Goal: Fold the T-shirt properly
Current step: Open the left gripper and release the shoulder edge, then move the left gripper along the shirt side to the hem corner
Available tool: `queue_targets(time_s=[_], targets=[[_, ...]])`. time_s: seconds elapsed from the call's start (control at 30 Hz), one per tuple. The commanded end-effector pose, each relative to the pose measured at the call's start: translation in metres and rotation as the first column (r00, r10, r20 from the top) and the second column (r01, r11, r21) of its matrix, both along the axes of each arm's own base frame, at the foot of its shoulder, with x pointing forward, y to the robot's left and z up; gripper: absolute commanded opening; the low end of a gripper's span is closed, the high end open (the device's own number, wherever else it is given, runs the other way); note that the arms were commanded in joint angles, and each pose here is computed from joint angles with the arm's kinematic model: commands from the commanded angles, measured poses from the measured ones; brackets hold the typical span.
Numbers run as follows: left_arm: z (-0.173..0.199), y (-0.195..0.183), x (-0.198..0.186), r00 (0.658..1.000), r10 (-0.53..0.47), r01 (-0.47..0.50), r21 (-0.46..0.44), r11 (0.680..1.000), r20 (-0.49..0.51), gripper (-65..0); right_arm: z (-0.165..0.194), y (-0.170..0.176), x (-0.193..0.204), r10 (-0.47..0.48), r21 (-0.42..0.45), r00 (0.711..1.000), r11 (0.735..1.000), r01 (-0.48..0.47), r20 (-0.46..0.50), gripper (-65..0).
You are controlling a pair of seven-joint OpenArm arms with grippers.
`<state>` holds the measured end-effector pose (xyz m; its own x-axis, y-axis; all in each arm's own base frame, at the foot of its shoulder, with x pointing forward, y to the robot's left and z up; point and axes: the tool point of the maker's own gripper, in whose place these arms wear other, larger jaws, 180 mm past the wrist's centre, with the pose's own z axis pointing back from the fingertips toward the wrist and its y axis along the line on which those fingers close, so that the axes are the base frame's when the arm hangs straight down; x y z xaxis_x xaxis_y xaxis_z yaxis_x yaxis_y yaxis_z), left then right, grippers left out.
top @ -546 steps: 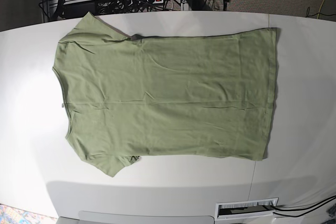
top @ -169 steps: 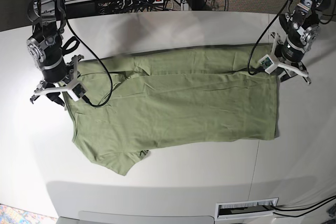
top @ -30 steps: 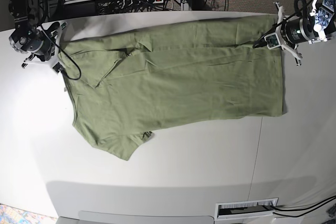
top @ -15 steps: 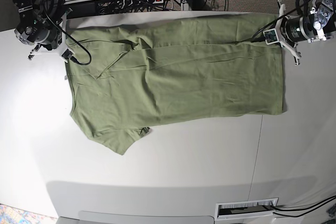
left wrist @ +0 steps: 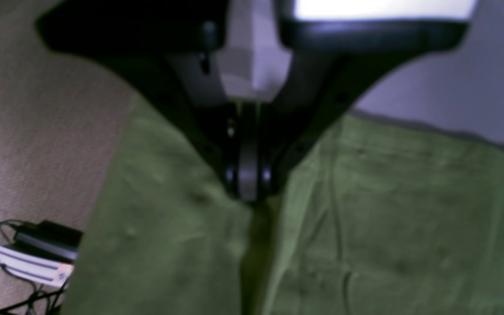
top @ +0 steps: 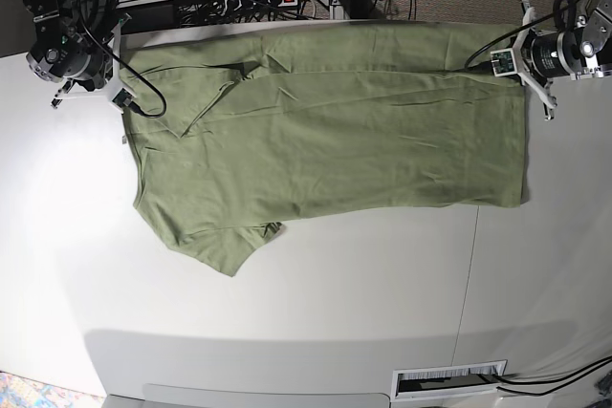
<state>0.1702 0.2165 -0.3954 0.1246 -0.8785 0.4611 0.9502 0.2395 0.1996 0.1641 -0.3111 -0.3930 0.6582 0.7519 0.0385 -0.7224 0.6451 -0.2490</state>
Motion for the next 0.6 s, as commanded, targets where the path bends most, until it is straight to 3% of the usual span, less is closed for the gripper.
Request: queue_targets(time_s=[0.0,0.43,0.5,0.57], targets=[[0.011,-0.002,0.007,0.999,-0.021,0.021,-0.01,1.0,0.027,-65.0,0.0,-0.002,-0.006,0.01,-0.007,1.0,1.0,-0.01,-0.028,-65.0],[0.05,-0.011,0.066,0.981,-0.017,0.026,-0.043,0.999,0.192,-65.0,0.0,0.002,-0.002,0.017,0.015,1.0,1.0,-0.017,-0.008,-65.0],[0.058,-0.009,0.082,0.969,0.015,-0.004,-0.044,0.999,0.248,-65.0,0.0,0.003,-0.002,0.018,0.017,1.0,1.0,-0.018,-0.006,-65.0],[0.065,-0.006,0.097,0.954,0.078,-0.057,-0.083,0.995,0.288,-60.3,0.0,0.003,0.0,0.019,0.02,1.0,1.0,-0.019,0.0,-65.0]])
